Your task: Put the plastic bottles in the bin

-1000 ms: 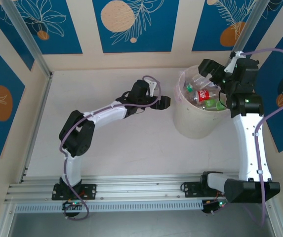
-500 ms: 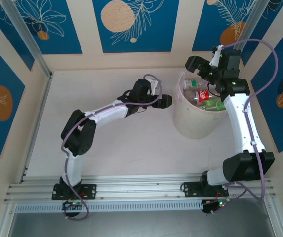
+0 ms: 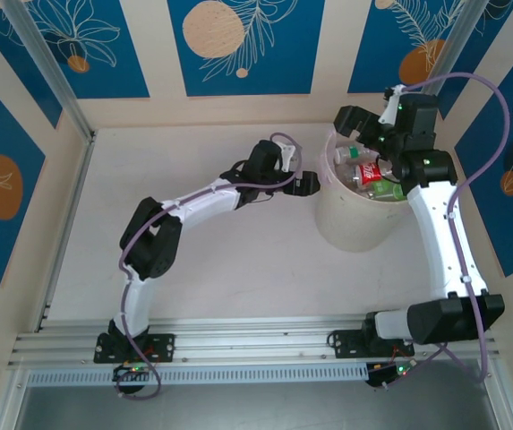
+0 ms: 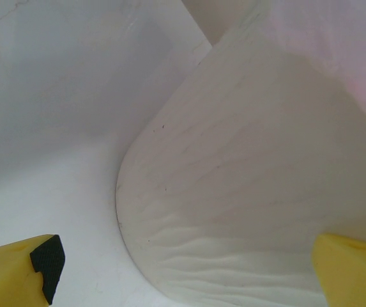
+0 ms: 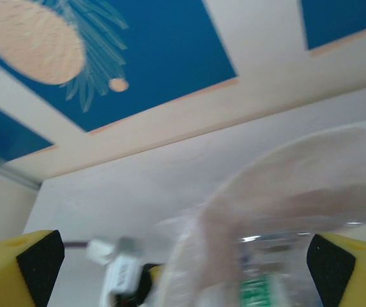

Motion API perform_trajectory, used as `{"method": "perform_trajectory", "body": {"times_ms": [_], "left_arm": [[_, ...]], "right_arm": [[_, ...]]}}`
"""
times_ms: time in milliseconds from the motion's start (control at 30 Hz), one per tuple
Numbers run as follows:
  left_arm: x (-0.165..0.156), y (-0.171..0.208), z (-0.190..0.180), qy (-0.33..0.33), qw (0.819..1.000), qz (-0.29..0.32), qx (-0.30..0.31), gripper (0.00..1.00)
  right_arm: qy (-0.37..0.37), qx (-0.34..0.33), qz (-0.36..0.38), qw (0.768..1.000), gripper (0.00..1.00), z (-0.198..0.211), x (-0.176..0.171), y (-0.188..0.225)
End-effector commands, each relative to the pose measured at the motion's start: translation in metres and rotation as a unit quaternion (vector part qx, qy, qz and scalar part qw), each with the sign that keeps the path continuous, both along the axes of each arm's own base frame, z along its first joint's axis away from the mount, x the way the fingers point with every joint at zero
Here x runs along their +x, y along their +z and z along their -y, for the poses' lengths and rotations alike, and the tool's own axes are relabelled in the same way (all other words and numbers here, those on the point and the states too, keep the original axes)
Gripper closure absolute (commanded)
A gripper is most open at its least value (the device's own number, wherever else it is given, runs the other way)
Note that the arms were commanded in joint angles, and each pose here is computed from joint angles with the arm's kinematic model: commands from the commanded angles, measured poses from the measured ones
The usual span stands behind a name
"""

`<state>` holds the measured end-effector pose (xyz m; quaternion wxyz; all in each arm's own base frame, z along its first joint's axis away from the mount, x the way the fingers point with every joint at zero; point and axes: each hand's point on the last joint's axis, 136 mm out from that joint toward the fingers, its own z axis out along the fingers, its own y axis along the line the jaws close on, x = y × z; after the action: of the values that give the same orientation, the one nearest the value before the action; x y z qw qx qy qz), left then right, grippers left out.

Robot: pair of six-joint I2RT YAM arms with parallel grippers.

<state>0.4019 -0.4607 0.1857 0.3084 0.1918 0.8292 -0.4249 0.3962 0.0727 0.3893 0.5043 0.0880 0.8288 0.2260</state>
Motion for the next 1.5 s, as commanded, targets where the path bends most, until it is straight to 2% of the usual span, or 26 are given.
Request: {"method": "perform_trajectory", "body": {"times_ms": [0, 100, 200, 300, 400, 500, 633, 767, 833, 933, 1033, 1133, 1233, 1333, 1467], "left_arm": [[-0.014, 0.010, 0.026, -0.049, 0.999, 0.007, -0.011, 0.00], [-0.012, 0.012, 0.021, -0.038, 0.999, 0.013, -0.006, 0.00], [-0.009, 0.027, -0.003, -0.005, 0.999, 0.040, -0.012, 0.00], [-0.004, 0.047, -0.043, 0.054, 0.996, 0.072, -0.023, 0.00], [0.001, 0.053, -0.099, 0.142, 0.986, 0.085, -0.015, 0.00], [0.005, 0.048, -0.166, 0.246, 0.965, 0.087, 0.010, 0.00], [0.000, 0.042, -0.255, 0.362, 0.924, 0.103, 0.070, 0.00], [-0.013, 0.036, -0.329, 0.439, 0.883, 0.111, 0.121, 0.00], [-0.021, 0.033, -0.365, 0.476, 0.856, 0.128, 0.155, 0.00], [-0.032, 0.021, -0.414, 0.527, 0.813, 0.135, 0.209, 0.00], [-0.041, 0.005, -0.450, 0.552, 0.784, 0.134, 0.251, 0.00], [-0.044, -0.013, -0.475, 0.560, 0.763, 0.128, 0.297, 0.00], [-0.042, -0.031, -0.492, 0.548, 0.750, 0.124, 0.348, 0.00], [-0.038, -0.051, -0.500, 0.534, 0.755, 0.120, 0.362, 0.00], [-0.033, -0.079, -0.502, 0.512, 0.779, 0.094, 0.349, 0.00]], "right_arm": [[0.036, -0.009, 0.068, 0.997, 0.00, -0.024, -0.017, 0.040], [0.073, -0.005, 0.088, 0.993, 0.00, -0.051, -0.023, 0.049], [0.117, -0.002, 0.101, 0.988, 0.00, -0.082, -0.027, 0.049], [0.159, 0.001, 0.108, 0.981, 0.00, -0.114, -0.029, 0.043], [0.191, 0.008, 0.110, 0.975, 0.00, -0.143, -0.026, 0.031], [0.220, 0.005, 0.093, 0.971, 0.00, -0.169, -0.020, 0.005], [0.251, -0.040, 0.057, 0.966, 0.00, -0.200, -0.011, -0.049], [0.296, -0.113, 0.029, 0.948, 0.00, -0.221, -0.006, -0.111], [0.320, -0.132, 0.004, 0.938, 0.00, -0.225, -0.005, -0.143], [0.312, -0.154, -0.044, 0.936, 0.00, -0.218, 0.006, -0.188], [0.274, -0.179, -0.080, 0.942, 0.01, -0.195, 0.019, -0.221], [0.250, -0.215, -0.089, 0.940, 0.00, -0.171, 0.027, -0.238], [0.230, -0.233, -0.106, 0.939, 0.00, -0.145, 0.033, -0.248], [0.215, -0.233, -0.118, 0.941, 0.00, -0.122, 0.036, -0.255], [0.173, -0.248, -0.126, 0.945, 0.00, -0.089, 0.041, -0.260]]}}
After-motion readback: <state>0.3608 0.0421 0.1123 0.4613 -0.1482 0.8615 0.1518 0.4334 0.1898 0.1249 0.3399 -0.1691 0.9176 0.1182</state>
